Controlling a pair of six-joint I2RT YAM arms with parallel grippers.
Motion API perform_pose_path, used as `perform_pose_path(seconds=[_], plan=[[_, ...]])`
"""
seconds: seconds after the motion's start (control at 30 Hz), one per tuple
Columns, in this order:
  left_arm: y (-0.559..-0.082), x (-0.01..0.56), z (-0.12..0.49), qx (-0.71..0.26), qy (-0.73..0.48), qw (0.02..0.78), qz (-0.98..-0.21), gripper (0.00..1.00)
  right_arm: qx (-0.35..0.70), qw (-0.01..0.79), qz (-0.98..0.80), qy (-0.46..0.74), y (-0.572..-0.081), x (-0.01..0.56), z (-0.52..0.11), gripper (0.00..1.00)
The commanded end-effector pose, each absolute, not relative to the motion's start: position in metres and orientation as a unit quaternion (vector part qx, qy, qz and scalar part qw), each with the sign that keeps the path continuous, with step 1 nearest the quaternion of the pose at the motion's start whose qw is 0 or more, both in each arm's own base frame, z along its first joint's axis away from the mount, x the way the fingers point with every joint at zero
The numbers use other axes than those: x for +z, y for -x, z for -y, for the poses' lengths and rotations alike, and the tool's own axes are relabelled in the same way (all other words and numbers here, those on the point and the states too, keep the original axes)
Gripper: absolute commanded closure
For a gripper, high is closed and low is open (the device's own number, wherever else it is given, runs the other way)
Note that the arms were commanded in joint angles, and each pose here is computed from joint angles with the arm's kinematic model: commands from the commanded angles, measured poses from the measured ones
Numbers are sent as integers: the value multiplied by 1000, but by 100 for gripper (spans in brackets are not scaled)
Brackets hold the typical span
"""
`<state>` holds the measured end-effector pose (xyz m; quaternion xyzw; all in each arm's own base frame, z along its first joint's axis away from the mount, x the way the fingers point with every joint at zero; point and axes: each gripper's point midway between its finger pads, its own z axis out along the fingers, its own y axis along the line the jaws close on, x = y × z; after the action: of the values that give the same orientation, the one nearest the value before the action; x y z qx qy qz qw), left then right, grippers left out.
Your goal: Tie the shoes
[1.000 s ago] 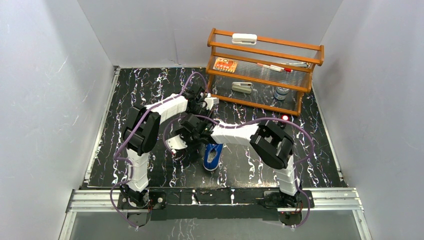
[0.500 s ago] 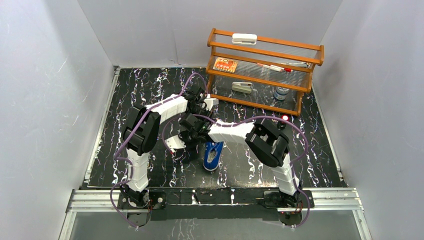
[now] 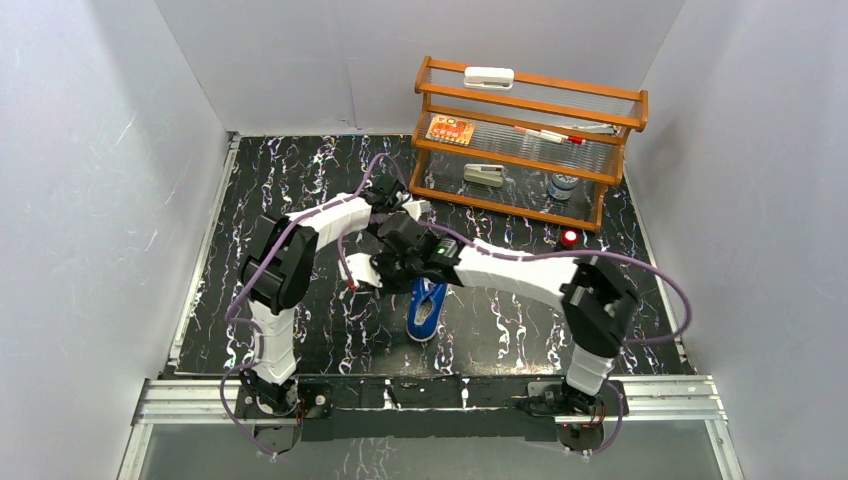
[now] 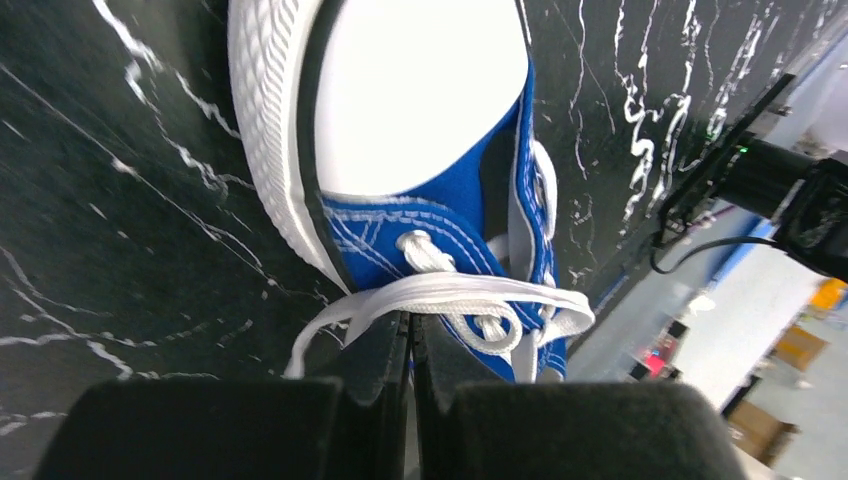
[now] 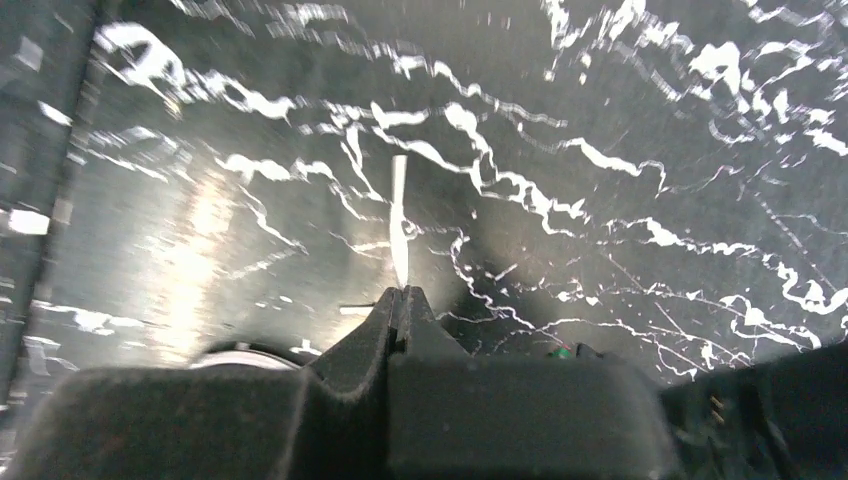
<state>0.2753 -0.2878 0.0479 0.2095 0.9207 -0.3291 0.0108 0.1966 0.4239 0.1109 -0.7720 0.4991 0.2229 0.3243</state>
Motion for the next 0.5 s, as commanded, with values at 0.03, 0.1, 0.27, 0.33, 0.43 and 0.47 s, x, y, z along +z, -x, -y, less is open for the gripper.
perform_pose_path(seconds=[0.03, 0.1, 0.27, 0.33, 0.43, 0.47], plan=[[-248, 73, 294, -370, -146, -25, -917, 100, 344, 339, -551, 680, -158, 170, -421, 100], [-247, 83, 300, -394, -132, -18, -909, 100, 365, 335, -581, 645, -148, 181, -410, 100], [-225, 123, 309, -463, -62, -42, -883, 100, 380, 302, -713, 506, -137, 182, -375, 100], [-220, 148, 310, -485, -61, -35, -871, 100, 389, 328, -715, 479, -155, 193, -376, 100], [-214, 158, 308, -486, -49, -44, -872, 100, 405, 344, -711, 461, -172, 197, -370, 100], [-218, 154, 309, -480, -48, -45, -875, 100, 403, 345, -714, 457, -174, 198, -368, 100]])
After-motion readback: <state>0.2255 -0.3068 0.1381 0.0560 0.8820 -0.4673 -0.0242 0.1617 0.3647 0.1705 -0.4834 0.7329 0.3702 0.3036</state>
